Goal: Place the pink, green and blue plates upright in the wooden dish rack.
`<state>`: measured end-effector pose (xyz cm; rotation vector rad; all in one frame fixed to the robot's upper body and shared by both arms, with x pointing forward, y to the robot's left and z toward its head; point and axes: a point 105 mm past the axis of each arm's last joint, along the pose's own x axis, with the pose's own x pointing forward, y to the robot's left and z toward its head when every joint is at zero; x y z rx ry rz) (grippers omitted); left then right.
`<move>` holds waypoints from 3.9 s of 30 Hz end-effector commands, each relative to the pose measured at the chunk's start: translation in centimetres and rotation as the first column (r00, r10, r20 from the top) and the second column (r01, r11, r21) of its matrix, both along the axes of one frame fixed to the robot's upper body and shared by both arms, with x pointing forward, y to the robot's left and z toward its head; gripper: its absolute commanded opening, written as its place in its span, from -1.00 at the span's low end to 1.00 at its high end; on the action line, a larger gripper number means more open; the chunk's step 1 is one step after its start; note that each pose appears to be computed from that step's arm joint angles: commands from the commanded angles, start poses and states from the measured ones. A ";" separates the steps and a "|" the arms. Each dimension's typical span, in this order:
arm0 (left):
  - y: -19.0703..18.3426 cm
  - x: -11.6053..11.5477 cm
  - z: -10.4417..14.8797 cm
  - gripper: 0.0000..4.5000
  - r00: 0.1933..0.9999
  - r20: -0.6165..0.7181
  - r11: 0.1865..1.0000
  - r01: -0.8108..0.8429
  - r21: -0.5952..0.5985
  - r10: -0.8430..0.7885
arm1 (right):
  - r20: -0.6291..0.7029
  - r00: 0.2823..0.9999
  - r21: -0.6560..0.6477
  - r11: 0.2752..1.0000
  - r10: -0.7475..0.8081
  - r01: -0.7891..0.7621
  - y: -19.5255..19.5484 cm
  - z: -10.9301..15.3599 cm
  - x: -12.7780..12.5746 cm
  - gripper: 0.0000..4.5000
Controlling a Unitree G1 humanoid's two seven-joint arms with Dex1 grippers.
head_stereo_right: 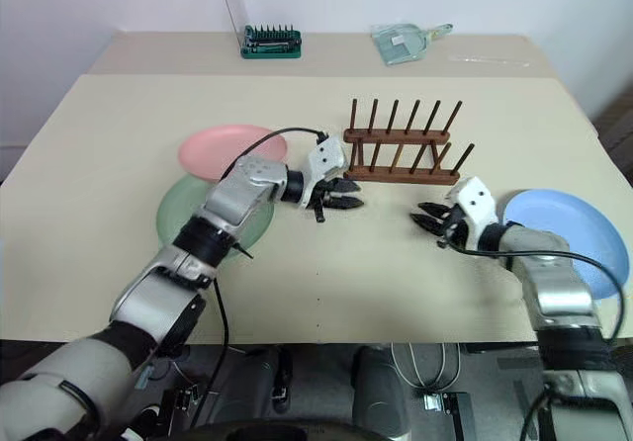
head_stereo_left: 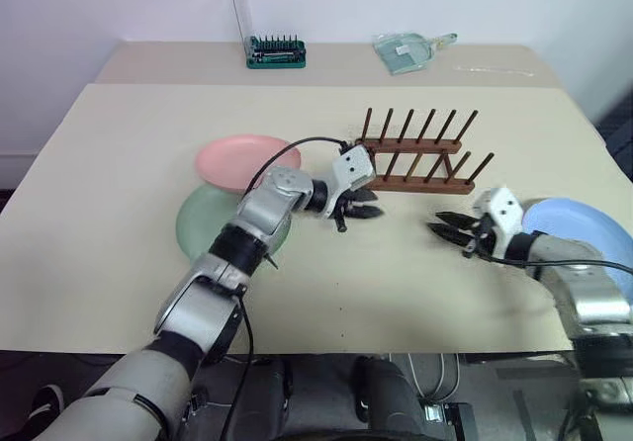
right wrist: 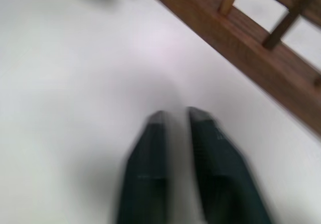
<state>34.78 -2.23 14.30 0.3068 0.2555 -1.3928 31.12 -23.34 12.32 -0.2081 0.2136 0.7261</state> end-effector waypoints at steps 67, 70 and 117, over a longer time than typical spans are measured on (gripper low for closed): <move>22.2 5.8 13.3 -0.99 0.830 0.407 0.912 -0.410 -0.018 0.381 | 0.263 0.917 0.254 0.895 0.300 -0.366 5.4 10.4 -2.5 1.00; 21.1 5.2 13.2 -0.99 0.832 0.472 0.938 -0.347 0.031 0.292 | 0.275 0.912 0.243 0.895 0.305 -0.373 5.6 10.8 -2.6 1.00; 11.9 2.4 13.9 -0.99 -0.434 0.750 0.859 -0.363 0.362 -0.500 | 0.627 0.266 -0.778 0.607 0.732 0.161 14.5 14.1 1.2 1.00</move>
